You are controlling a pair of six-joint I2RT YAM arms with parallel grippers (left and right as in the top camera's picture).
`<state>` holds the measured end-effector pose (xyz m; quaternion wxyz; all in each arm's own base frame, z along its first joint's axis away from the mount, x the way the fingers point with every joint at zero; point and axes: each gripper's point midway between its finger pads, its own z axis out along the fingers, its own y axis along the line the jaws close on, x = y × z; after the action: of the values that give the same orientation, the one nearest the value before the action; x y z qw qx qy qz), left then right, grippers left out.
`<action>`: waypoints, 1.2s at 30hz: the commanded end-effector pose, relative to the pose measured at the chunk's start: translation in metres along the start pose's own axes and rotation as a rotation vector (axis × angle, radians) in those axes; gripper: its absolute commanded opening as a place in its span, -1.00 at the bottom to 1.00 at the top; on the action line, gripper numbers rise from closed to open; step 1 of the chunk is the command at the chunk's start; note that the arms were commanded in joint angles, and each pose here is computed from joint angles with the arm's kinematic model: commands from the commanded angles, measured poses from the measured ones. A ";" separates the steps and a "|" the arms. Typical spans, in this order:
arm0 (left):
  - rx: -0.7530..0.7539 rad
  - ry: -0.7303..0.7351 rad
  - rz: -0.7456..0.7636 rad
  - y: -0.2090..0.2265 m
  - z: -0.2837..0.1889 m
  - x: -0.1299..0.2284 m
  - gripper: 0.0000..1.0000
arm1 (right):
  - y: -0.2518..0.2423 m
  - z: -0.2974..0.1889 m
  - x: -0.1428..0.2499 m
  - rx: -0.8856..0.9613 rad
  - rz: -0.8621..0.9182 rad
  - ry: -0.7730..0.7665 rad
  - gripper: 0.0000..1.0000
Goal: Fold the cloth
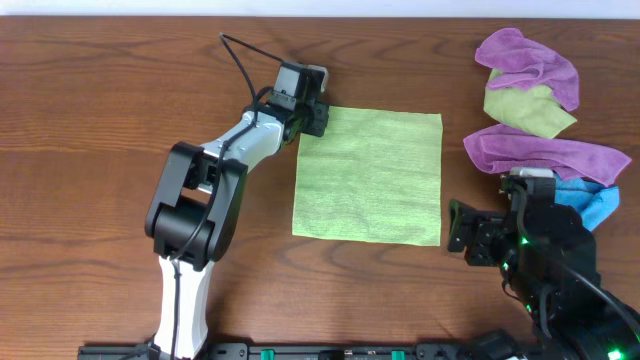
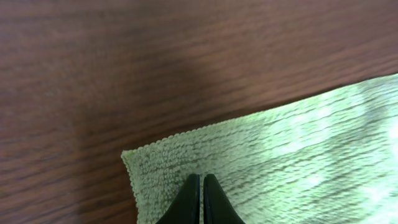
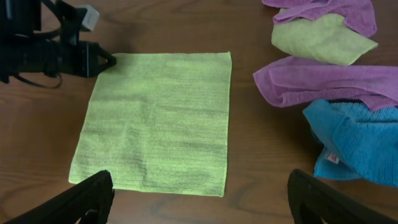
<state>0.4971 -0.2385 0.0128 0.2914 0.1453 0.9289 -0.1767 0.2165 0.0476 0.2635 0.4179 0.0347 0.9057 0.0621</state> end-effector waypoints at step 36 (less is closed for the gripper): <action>-0.431 0.116 0.169 0.127 -0.028 0.012 -0.89 | -0.013 0.004 -0.004 0.092 -0.002 -0.006 0.76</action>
<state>0.5281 -0.1048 0.0023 0.2904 0.1521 0.9407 0.0870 0.2189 0.0360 0.2625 0.4216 0.0482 0.9050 0.0293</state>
